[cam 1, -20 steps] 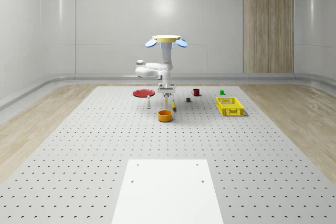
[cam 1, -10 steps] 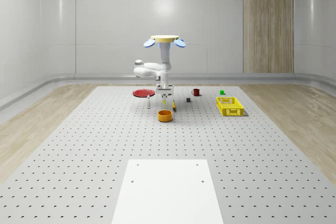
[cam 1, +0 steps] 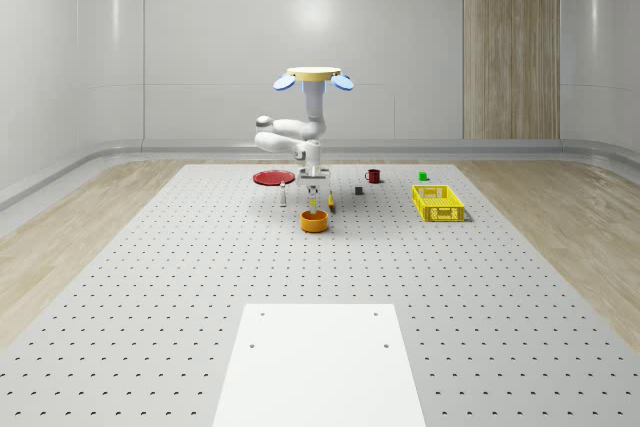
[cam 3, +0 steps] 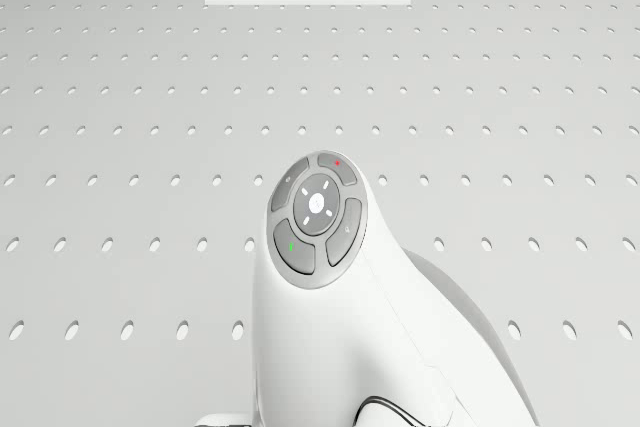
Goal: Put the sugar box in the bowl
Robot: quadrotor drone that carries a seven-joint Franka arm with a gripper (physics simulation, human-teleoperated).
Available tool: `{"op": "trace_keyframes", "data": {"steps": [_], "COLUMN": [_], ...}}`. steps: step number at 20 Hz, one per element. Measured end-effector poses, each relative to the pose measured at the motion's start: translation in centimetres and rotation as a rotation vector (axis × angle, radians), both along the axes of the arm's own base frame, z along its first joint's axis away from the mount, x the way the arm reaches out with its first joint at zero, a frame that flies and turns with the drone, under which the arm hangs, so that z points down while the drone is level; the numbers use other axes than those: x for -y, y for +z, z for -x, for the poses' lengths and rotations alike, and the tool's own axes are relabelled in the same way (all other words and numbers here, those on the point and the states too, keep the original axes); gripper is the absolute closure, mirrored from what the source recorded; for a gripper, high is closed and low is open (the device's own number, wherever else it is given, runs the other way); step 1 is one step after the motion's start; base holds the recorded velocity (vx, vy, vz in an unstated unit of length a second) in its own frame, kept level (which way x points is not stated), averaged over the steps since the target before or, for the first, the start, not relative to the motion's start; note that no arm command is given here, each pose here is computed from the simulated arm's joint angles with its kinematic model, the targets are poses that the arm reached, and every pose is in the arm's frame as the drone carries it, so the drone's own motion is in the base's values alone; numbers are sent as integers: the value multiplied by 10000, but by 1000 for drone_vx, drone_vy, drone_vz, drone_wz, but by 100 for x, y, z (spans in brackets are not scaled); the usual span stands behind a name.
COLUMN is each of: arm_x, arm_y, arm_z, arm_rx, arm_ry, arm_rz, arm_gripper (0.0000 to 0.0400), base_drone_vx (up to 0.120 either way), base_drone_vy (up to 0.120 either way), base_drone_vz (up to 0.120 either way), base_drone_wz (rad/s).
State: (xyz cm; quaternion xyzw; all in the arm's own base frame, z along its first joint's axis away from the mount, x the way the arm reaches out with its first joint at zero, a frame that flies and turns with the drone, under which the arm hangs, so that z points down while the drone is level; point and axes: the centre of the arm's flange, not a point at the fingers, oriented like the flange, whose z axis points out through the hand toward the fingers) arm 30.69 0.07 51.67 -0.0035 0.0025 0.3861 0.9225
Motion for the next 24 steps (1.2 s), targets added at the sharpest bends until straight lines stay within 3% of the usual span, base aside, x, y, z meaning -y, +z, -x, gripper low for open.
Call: {"op": "trace_keyframes", "data": {"steps": [19, 22, 24], "arm_x": [1, 4, 5], "arm_y": [611, 636, 627], "arm_z": [0, 1, 1], "arm_rx": [-2, 12, 19], "arm_ry": [5, -19, -34], "arm_rz": [6, -31, -50], "arm_gripper": [237, 123, 74], "base_drone_vx": [0, 0, 0], "base_drone_vy": [0, 0, 0], "base_drone_vz": [0, 0, 0], "base_drone_wz": [0, 0, 0]}}
